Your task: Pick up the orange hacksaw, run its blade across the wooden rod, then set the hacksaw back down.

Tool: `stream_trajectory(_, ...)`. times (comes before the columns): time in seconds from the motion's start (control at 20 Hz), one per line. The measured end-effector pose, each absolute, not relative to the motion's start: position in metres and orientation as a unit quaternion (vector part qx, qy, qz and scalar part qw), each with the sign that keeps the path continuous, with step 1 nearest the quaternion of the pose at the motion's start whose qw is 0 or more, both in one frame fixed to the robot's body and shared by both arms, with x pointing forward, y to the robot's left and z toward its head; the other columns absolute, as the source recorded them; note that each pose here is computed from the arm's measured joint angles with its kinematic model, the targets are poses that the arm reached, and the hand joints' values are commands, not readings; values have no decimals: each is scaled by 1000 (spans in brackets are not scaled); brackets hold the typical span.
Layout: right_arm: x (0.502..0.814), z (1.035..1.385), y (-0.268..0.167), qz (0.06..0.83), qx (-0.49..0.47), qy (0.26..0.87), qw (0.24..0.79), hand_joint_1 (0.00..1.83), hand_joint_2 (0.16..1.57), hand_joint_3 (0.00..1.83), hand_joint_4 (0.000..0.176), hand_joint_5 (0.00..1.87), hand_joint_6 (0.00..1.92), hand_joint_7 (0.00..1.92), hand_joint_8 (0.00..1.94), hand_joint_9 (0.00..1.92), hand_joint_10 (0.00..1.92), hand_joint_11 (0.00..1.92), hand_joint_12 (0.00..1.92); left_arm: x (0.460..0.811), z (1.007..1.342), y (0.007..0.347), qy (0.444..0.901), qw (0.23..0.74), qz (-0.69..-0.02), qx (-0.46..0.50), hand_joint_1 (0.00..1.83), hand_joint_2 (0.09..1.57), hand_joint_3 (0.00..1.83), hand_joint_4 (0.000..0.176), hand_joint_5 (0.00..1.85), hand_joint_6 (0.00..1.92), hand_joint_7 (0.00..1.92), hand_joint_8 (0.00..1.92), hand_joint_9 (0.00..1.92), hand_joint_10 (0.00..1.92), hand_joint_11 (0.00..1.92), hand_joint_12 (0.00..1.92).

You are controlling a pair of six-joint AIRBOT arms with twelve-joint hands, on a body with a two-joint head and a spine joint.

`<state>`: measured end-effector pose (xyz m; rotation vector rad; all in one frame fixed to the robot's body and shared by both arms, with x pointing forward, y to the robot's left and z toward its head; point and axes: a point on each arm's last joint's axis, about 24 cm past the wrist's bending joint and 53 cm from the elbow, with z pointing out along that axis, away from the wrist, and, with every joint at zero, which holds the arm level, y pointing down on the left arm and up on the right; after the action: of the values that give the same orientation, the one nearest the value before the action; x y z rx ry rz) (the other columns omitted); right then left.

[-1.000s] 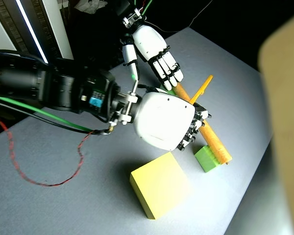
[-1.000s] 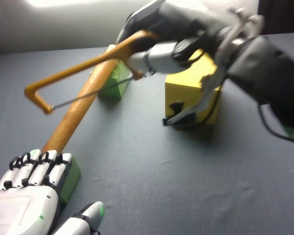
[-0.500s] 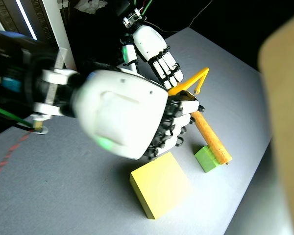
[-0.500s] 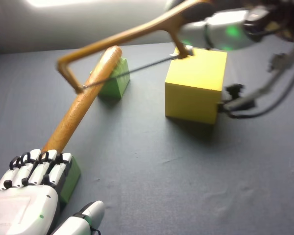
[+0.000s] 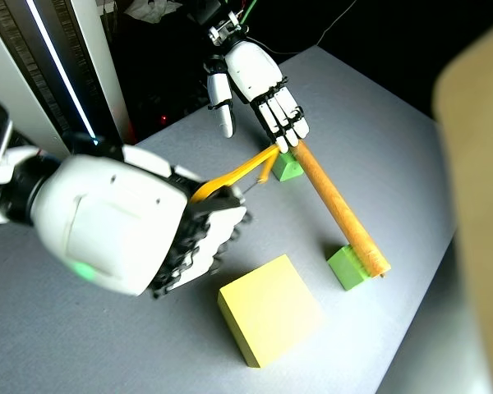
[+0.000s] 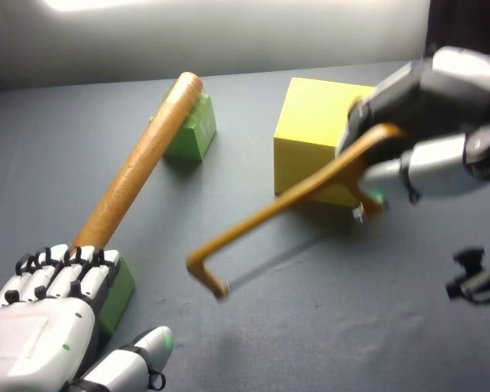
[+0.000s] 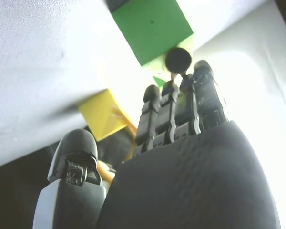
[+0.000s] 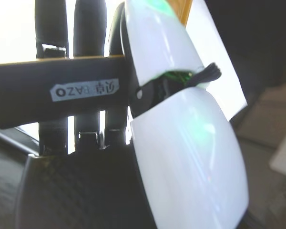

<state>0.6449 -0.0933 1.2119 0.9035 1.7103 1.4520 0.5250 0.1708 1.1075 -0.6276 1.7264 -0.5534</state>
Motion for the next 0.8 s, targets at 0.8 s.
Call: stream_trajectory(0.8,660,1167,-90,543,373,665,353,1397,1033,1,0,1045,819,1158,646,1159,789,1014,534,544,1137,173,729,582,-250,-258,0,1359,0,0,99,9,58,11,24,8,0,0)
